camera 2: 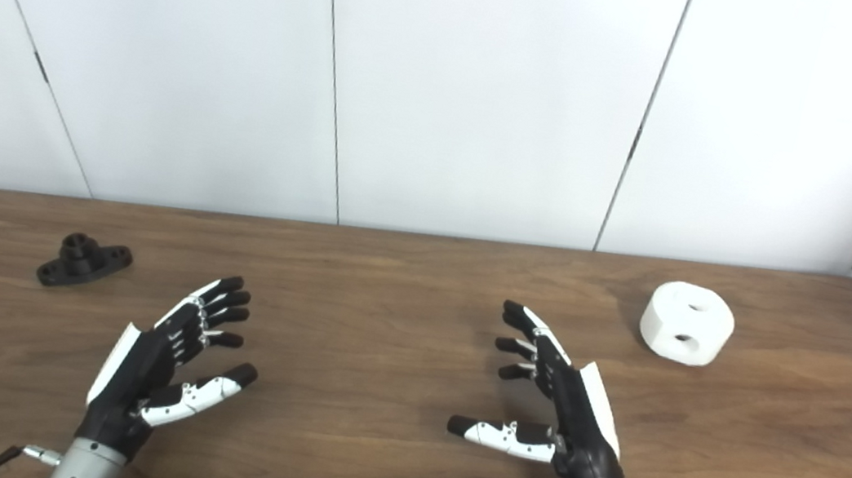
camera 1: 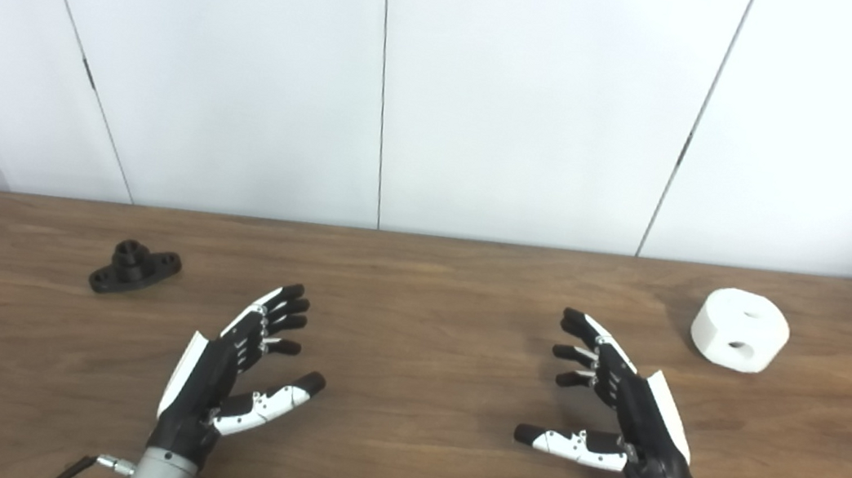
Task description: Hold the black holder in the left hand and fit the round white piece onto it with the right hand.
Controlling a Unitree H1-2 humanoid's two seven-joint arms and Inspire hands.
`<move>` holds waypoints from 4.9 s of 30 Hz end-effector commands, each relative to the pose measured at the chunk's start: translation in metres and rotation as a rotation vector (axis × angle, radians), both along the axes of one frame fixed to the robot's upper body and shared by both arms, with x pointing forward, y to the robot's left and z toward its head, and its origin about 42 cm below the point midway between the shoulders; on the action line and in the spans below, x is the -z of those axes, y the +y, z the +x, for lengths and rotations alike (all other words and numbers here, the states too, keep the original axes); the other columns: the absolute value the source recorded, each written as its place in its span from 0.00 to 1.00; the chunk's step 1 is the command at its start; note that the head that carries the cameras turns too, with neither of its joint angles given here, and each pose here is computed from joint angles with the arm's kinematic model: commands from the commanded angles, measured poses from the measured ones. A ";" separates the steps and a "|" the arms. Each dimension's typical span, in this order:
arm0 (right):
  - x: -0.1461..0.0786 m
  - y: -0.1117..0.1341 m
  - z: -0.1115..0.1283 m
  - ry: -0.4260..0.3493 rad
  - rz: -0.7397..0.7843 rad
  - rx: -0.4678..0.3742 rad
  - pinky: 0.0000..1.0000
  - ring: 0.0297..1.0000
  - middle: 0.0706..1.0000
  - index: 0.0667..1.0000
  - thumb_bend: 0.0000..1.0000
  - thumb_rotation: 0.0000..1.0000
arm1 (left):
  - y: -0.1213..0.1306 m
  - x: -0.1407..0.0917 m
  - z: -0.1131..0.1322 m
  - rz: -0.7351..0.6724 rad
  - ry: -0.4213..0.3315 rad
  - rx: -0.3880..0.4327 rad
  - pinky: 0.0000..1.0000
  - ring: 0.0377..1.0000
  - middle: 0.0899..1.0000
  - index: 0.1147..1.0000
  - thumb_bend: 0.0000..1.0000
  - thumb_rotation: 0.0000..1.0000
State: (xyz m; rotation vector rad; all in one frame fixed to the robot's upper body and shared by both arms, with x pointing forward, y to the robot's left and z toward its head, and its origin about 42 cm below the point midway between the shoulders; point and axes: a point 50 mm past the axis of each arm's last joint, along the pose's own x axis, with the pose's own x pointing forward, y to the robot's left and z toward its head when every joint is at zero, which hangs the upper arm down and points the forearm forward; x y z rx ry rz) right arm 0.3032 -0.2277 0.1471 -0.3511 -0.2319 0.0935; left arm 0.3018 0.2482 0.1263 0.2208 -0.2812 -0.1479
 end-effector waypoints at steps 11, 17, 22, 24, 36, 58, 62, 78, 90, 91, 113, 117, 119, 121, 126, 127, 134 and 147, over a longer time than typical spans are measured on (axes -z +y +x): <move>-0.016 0.002 0.003 -0.070 0.006 -0.018 0.66 0.79 0.87 0.87 0.76 0.09 | 0.002 -0.003 -0.001 -0.004 -0.023 0.003 0.71 0.81 0.84 0.87 0.70 0.20; -0.016 0.002 0.003 -0.068 0.006 -0.015 0.66 0.79 0.87 0.88 0.76 0.09 | 0.002 -0.003 -0.001 -0.010 -0.022 0.007 0.70 0.81 0.84 0.88 0.69 0.18; -0.017 0.002 0.003 -0.068 0.005 -0.016 0.66 0.79 0.87 0.88 0.76 0.08 | 0.001 -0.003 -0.001 -0.009 -0.018 0.007 0.70 0.82 0.84 0.87 0.69 0.19; -0.016 0.002 0.003 -0.068 0.006 -0.018 0.66 0.79 0.88 0.88 0.76 0.09 | 0.001 -0.003 -0.001 -0.005 -0.018 0.006 0.69 0.82 0.84 0.87 0.70 0.19; -0.016 -0.012 0.001 -0.052 0.006 -0.017 0.68 0.78 0.88 0.90 0.73 0.02 | -0.019 0.004 0.001 -0.006 -0.002 0.011 0.71 0.81 0.84 0.87 0.70 0.20; -0.024 -0.013 -0.004 -0.036 -0.024 0.003 0.63 0.78 0.89 0.90 0.69 0.00 | -0.036 0.011 0.006 -0.030 -0.035 -0.004 0.64 0.77 0.80 0.80 0.68 0.06; -0.024 -0.014 -0.004 -0.031 -0.023 0.002 0.64 0.78 0.89 0.90 0.68 0.00 | -0.034 0.006 0.006 -0.027 -0.049 -0.019 0.60 0.71 0.75 0.77 0.67 0.04; -0.026 -0.018 -0.002 -0.031 -0.006 0.000 0.66 0.79 0.89 0.90 0.68 0.00 | 0.030 -0.065 0.029 0.172 -0.023 0.093 0.52 0.62 0.66 0.68 0.72 0.04; -0.026 -0.019 -0.003 -0.028 -0.008 0.000 0.65 0.78 0.89 0.89 0.68 0.00 | 0.078 -0.128 0.038 0.393 -0.112 -0.036 0.55 0.68 0.73 0.73 0.73 0.00; -0.026 -0.019 -0.004 -0.026 -0.007 -0.001 0.65 0.79 0.89 0.90 0.68 0.00 | 0.081 -0.133 0.038 0.413 -0.112 -0.057 0.55 0.68 0.73 0.72 0.72 0.00; -0.028 -0.022 -0.007 -0.023 -0.016 0.005 0.61 0.75 0.87 0.88 0.69 0.00 | 0.147 -0.192 0.062 0.489 -0.118 -0.320 0.67 0.76 0.77 0.69 0.79 0.05; -0.029 -0.022 -0.007 -0.022 -0.016 0.005 0.60 0.75 0.87 0.87 0.70 0.00 | 0.156 -0.194 0.066 0.535 -0.127 -0.370 0.71 0.79 0.80 0.71 0.79 0.07; -0.029 -0.022 -0.008 -0.021 -0.017 0.005 0.60 0.74 0.87 0.87 0.70 0.00 | 0.160 -0.195 0.067 0.559 -0.119 -0.390 0.70 0.78 0.80 0.72 0.79 0.07; -0.029 -0.022 -0.009 -0.021 -0.017 0.004 0.61 0.75 0.86 0.87 0.70 0.00 | 0.164 -0.195 0.070 0.591 -0.107 -0.411 0.71 0.79 0.81 0.72 0.80 0.08; -0.029 -0.022 -0.010 -0.020 -0.018 0.003 0.61 0.75 0.86 0.87 0.70 0.00 | 0.174 -0.193 0.073 0.713 -0.047 -0.452 0.85 0.89 0.87 0.76 0.83 0.13; -0.030 -0.022 -0.010 -0.019 -0.019 0.004 0.60 0.75 0.86 0.87 0.70 0.00 | 0.175 -0.193 0.074 0.727 -0.031 -0.458 0.89 0.93 0.90 0.78 0.85 0.15; -0.031 -0.023 -0.012 -0.019 -0.020 0.004 0.60 0.74 0.86 0.87 0.70 0.00 | 0.182 -0.184 0.077 0.864 0.041 -0.540 0.86 1.00 1.00 0.83 0.94 0.24; -0.034 -0.022 -0.014 -0.010 -0.019 0.010 0.62 0.75 0.86 0.88 0.69 0.00 | 0.190 -0.161 0.086 1.013 0.233 -0.557 1.00 1.00 1.00 0.85 1.00 0.36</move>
